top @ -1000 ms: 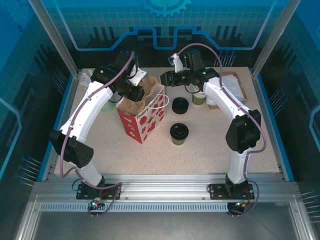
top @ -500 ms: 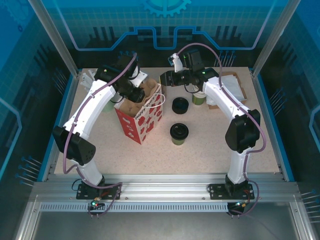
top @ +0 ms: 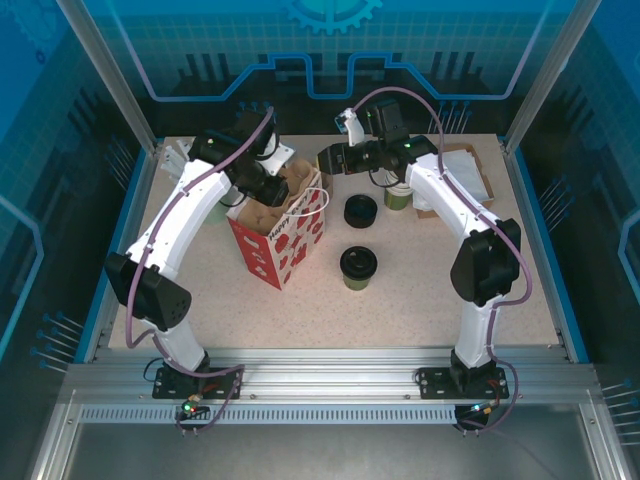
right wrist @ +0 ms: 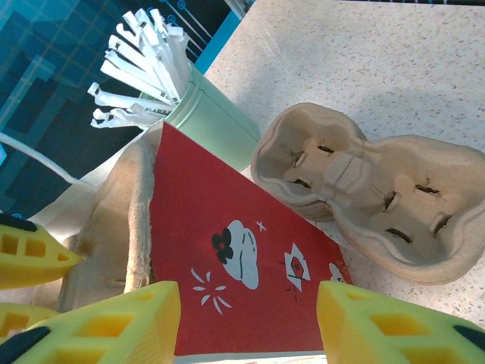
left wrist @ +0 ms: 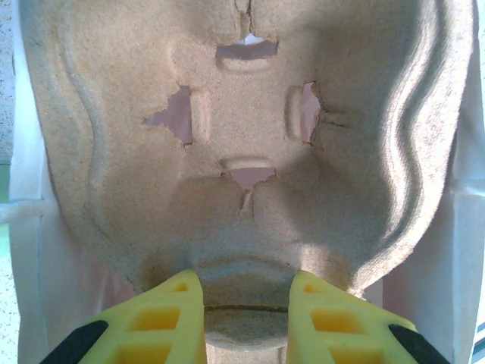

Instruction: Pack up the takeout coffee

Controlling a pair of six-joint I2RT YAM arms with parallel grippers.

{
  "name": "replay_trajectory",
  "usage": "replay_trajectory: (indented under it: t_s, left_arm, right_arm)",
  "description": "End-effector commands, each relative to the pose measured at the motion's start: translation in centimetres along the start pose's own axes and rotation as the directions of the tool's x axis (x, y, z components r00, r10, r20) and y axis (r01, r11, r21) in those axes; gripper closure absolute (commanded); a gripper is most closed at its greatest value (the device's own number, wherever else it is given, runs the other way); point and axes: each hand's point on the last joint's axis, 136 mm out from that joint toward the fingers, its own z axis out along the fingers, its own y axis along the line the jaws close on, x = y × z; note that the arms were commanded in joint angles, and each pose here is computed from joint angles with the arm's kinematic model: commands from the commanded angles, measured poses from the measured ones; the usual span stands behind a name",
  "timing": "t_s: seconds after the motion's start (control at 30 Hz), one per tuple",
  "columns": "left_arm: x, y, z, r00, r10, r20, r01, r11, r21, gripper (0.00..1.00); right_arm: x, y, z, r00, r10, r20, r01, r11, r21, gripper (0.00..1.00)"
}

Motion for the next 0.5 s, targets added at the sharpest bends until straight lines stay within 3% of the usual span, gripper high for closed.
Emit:
replay_trajectory:
  t_s: [0.0, 0.47]
  left_arm:
    - [0.8, 0.4, -1.3, 1.0, 0.003, 0.005, -0.003, 1.0, -0.019, 0.87]
    - [0.9, 0.5, -1.3, 1.0, 0.005, 0.004, -0.005, 1.0, -0.024, 0.87]
  right_arm:
    - [0.0, 2.5, -1.3, 1.0, -0.031, 0.0, 0.031, 0.997, -0.072, 0.46]
    - [1.5, 2.3, -0.6, 0.999, -0.028, -0.046, 0.025, 0.997, -0.072, 0.46]
